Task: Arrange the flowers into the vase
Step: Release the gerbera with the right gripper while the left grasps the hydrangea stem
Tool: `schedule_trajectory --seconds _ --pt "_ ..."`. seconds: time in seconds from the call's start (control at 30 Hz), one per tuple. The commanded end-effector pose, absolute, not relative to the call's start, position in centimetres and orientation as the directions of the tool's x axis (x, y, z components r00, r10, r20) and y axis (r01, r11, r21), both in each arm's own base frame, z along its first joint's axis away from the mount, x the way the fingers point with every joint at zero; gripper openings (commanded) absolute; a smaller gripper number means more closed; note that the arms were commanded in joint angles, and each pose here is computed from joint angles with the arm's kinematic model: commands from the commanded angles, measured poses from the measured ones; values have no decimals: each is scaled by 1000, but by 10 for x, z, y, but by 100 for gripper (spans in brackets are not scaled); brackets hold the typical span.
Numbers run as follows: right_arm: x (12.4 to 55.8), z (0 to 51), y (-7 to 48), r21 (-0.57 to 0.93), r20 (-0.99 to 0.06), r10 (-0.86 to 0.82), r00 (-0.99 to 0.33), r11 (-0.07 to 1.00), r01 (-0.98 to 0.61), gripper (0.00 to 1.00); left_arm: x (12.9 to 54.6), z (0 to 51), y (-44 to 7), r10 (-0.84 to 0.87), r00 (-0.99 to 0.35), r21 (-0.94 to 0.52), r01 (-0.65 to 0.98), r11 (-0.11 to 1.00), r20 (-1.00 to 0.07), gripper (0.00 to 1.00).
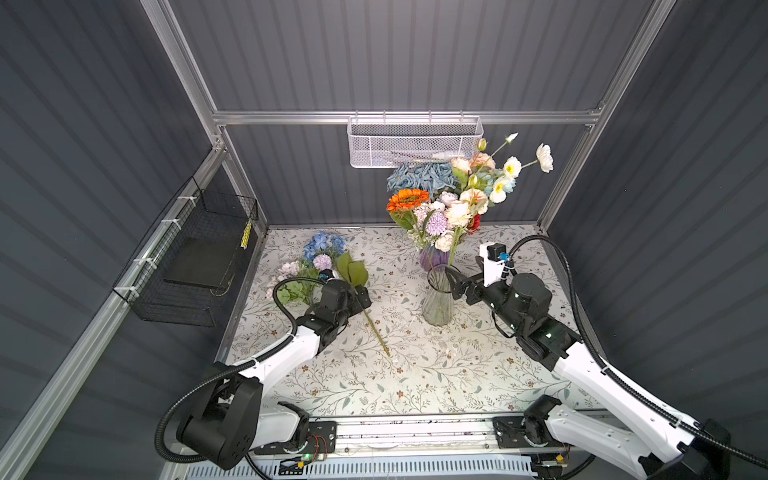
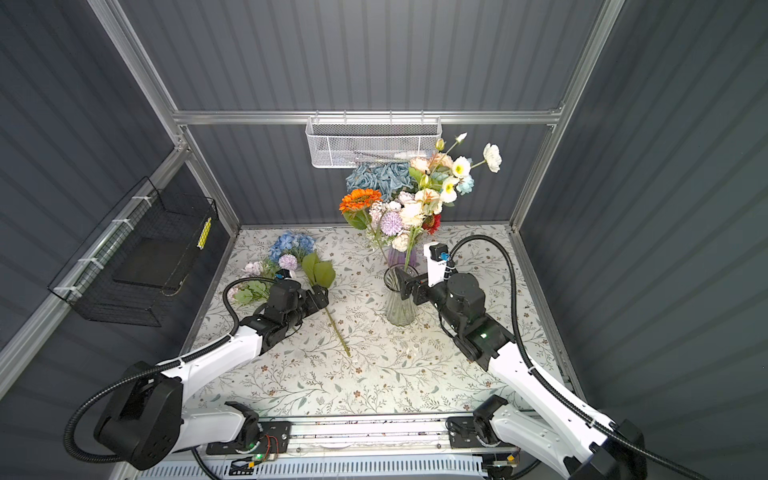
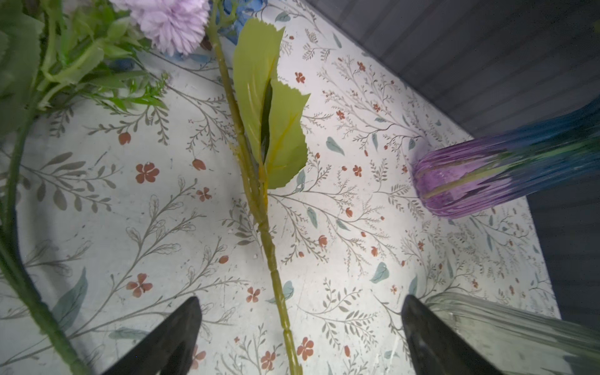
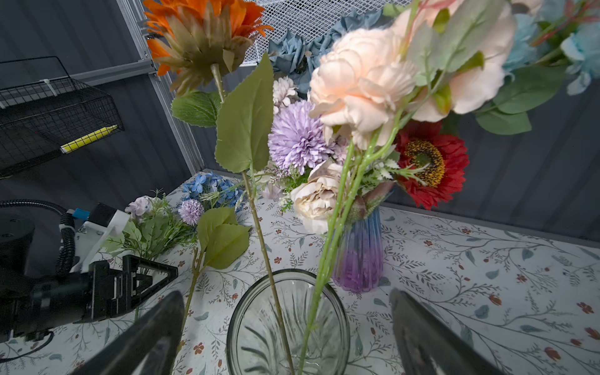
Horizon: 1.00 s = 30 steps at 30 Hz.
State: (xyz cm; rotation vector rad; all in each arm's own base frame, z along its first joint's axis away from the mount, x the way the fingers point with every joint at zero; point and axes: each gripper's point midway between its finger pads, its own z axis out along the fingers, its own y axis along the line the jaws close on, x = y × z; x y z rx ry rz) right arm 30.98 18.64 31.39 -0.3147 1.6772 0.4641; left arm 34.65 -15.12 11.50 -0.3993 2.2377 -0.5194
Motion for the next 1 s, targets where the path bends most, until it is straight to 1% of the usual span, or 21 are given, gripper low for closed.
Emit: schedule_trajectory --seconds 0.0,0.1,0.13,0.4,0.5,0.6,0.73,0.87,0.97 --pt "310 315 182 142 -985 82 -152 887 -440 99 346 103 -160 -430 -663 -492 -106 864 -612 86" --pt "310 315 180 147 -984 88 -152 889 -435 99 348 94 -168 -419 -676 -492 -96 865 -605 70" --pt "309 315 180 149 -984 91 -152 889 -432 99 348 90 -169 -413 -682 -486 -96 869 -604 66" --pt "306 323 175 163 -984 118 -129 891 -423 99 356 68 -169 -390 -686 -437 -116 892 -614 62" --pt "304 327 175 166 -985 125 -121 887 -430 99 362 61 -172 -387 -689 -433 -118 894 -612 56" --pt "302 327 173 165 -985 127 -116 889 -427 99 366 56 -173 -378 -689 -420 -116 900 -618 47" --pt "300 329 169 166 -985 132 -110 892 -420 99 371 50 -172 -365 -686 -395 -121 911 -630 43" --pt "298 330 167 165 -986 134 -102 894 -417 99 374 48 -173 -366 -680 -396 -120 910 -635 35" --pt "297 332 166 165 -986 136 -97 894 -417 99 376 45 -173 -363 -680 -393 -119 912 -637 25"
